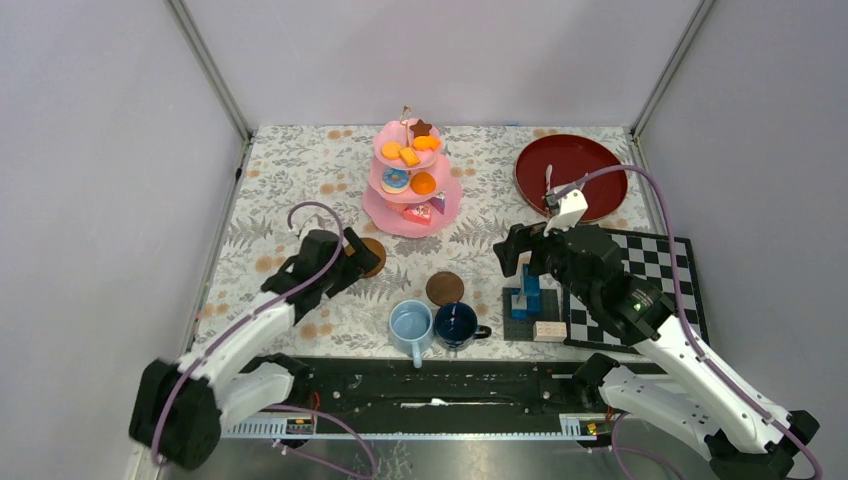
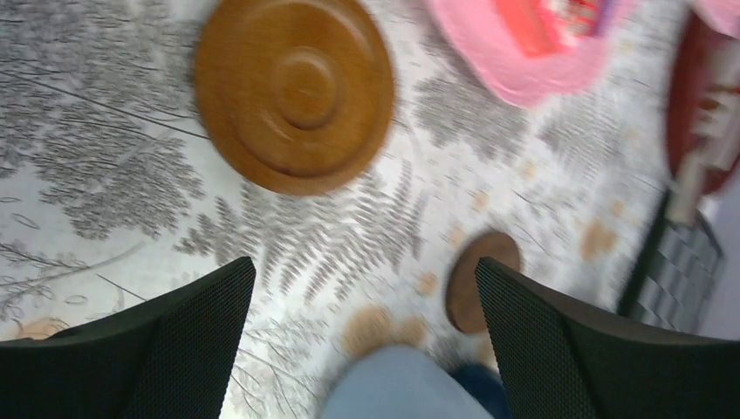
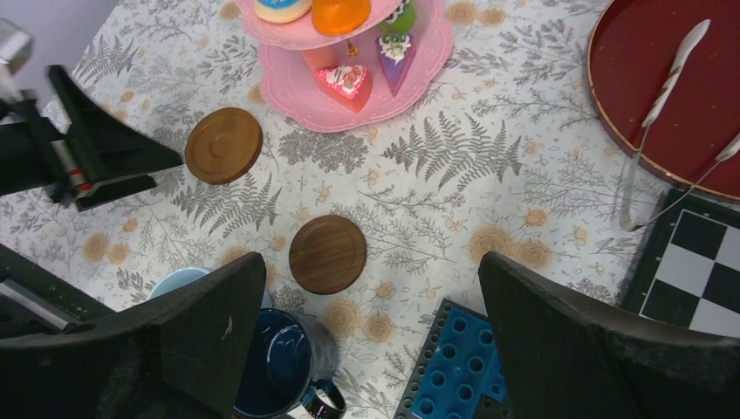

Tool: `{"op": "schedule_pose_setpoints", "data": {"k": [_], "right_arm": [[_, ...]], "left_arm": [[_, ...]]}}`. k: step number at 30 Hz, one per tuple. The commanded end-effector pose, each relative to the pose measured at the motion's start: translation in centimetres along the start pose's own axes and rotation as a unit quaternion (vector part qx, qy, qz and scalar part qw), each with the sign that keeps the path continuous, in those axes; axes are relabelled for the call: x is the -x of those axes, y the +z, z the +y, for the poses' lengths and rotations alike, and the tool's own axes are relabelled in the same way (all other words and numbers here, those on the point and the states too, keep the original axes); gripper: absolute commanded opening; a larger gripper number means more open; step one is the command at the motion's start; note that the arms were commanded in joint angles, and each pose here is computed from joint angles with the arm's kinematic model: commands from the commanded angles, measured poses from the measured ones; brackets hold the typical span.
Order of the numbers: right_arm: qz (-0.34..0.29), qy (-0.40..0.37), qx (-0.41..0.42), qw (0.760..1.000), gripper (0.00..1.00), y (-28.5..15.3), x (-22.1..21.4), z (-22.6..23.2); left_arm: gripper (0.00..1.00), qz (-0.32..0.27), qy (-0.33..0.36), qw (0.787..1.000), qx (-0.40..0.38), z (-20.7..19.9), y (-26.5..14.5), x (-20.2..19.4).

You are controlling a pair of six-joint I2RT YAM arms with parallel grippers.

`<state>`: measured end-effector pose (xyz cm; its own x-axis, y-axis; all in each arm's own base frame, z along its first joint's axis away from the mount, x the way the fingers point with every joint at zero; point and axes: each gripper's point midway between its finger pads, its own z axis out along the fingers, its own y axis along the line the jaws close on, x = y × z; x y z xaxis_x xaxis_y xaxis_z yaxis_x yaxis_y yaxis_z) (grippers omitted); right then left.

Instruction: Serve the afternoon tea

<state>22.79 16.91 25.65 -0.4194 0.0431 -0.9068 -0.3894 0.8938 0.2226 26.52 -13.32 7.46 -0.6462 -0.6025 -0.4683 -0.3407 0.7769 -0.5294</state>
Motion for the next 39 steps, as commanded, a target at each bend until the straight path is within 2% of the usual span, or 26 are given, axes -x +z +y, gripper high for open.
{"op": "schedule_pose_setpoints", "data": {"k": [1, 5, 9, 12, 17, 25, 31, 33, 35, 39], "right_arm": [[-0.037, -0.014, -0.017, 0.999, 1.0, -1.0, 2.0, -0.7], [-0.038, -0.019, -0.004, 0.999, 1.0, -0.7, 2.5, -0.1], [-0.033, -0.017, 0.017, 0.999, 1.0, -0.2, 2.9, 0.9], [-0.027, -0.011, 0.023, 0.999, 1.0, 0.1, 2.8, 1.3], [-0.023, -0.012, 0.033, 0.999, 1.0, -0.3, 2.5, 1.5], [-0.03, -0.008, 0.038, 0.999, 1.0, -1.3, 2.2, 1.4], [-0.019, -0.007, 0.047, 0.999, 1.0, -1.1, 1.3, 1.5], [-0.012, -0.007, 0.052, 0.999, 1.0, -1.0, 0.9, 1.7], [-0.009, -0.006, 0.056, 0.998, 1.0, -1.0, 0.7, 1.8], [-0.005, -0.012, 0.062, 0.998, 1.0, -1.0, 0.4, 2.0]], "left_arm": [[0.99, 0.066, 0.07, 0.992, -0.08, -2.7, -4.9, -2.4], [0.99, 0.106, 0.12, 0.986, -0.038, -2.6, -9.6, -5.1], [0.99, 0.136, 0.123, 0.983, -0.005, -1.8, -11.4, -7.4], [0.88, 0.147, 0.149, 0.978, 0.02, -1.1, -11.2, -8.7], [0.86, 0.154, 0.191, 0.968, 0.055, -0.8, -10.1, -10.6], [0.73, 0.144, 0.222, 0.961, 0.078, -1.8, -8.0, -11.6], [0.54, 0.147, 0.23, 0.956, 0.104, -1.7, -7.0, -12.2], [0.44, 0.153, 0.234, 0.954, 0.111, -1.5, -6.8, -12.5], [0.29, 0.153, 0.237, 0.952, 0.115, -1.4, -6.7, -12.6], [0.13, 0.142, 0.244, 0.951, 0.123, -1.2, -6.9, -11.9]]}}
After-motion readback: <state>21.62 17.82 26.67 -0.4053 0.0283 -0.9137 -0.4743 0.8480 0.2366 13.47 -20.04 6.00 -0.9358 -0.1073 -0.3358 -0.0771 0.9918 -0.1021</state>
